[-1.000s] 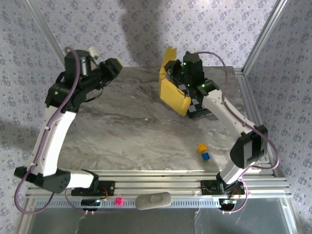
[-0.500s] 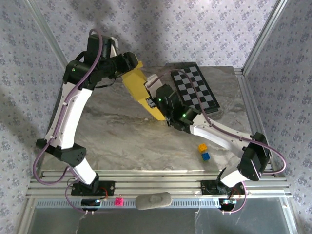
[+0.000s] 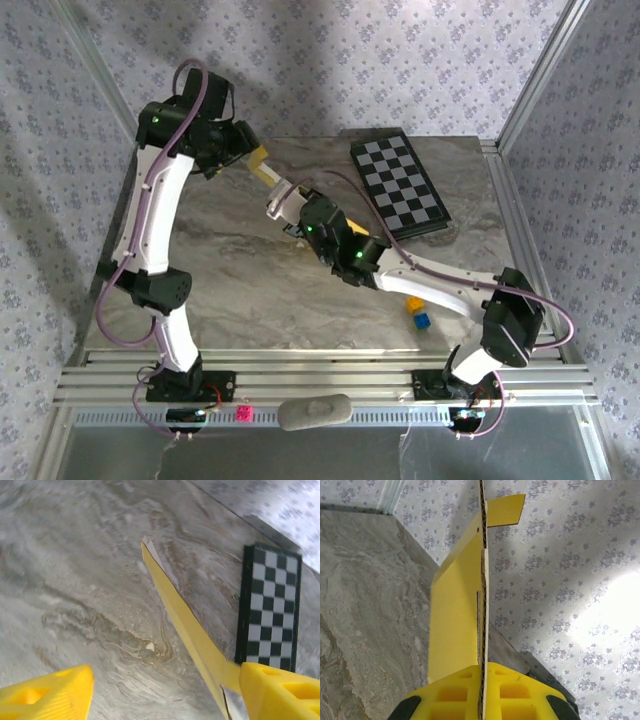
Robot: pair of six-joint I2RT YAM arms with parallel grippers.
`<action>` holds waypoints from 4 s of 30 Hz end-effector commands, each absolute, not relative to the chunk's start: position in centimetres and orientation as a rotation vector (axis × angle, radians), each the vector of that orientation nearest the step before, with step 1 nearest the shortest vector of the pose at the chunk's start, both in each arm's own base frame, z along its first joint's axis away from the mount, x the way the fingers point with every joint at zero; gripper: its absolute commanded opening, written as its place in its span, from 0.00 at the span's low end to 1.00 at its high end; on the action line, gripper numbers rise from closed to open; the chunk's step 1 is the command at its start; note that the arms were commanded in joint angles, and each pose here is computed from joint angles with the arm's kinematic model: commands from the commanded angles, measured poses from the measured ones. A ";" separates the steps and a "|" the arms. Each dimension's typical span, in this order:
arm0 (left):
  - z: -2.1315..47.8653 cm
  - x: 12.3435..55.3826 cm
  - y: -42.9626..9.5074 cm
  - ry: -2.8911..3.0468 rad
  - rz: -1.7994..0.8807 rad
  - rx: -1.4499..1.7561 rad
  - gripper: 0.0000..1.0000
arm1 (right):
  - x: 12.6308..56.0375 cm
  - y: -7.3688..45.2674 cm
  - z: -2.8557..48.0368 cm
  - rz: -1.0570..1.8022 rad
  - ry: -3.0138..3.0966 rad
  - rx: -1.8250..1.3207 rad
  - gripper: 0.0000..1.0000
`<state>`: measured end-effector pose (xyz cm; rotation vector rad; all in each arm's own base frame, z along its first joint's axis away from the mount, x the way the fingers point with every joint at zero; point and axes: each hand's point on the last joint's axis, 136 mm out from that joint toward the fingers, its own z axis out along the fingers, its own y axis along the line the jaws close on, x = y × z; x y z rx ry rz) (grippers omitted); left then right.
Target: Fold the paper box
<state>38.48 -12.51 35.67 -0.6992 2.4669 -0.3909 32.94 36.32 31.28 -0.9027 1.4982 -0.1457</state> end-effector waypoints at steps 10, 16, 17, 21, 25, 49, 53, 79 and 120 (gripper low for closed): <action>30.8 37.5 -10.2 2.472 -0.492 -1.329 0.78 | 30.8 38.9 31.5 -0.169 1.404 -0.979 0.00; 28.5 39.2 -11.8 2.440 -0.643 -1.376 0.66 | 30.0 39.9 30.7 -0.165 1.390 -1.026 0.00; 28.3 39.2 -11.7 2.447 -0.631 -1.376 0.61 | 30.0 39.9 30.6 -0.169 1.391 -1.027 0.00; 27.9 38.6 -10.9 2.471 -0.548 -1.351 0.44 | 30.1 39.9 30.4 -0.177 1.392 -1.034 0.00; 27.5 38.0 -10.4 2.489 -0.513 -1.337 0.27 | 30.1 40.1 30.3 -0.179 1.391 -1.039 0.00; 34.7 41.7 -17.2 2.436 -0.544 0.133 0.00 | 33.0 27.2 40.5 0.386 1.882 -0.105 0.82; 35.8 40.4 -21.8 2.364 -0.723 0.359 0.00 | 35.2 23.1 39.6 0.552 1.977 0.209 0.80; 30.2 36.0 -29.2 2.046 -0.155 0.957 0.00 | 38.9 28.0 25.9 1.448 2.488 1.322 0.51; 28.5 34.5 -28.3 1.986 -0.146 1.081 0.00 | 39.6 29.9 23.0 1.386 2.519 1.232 0.37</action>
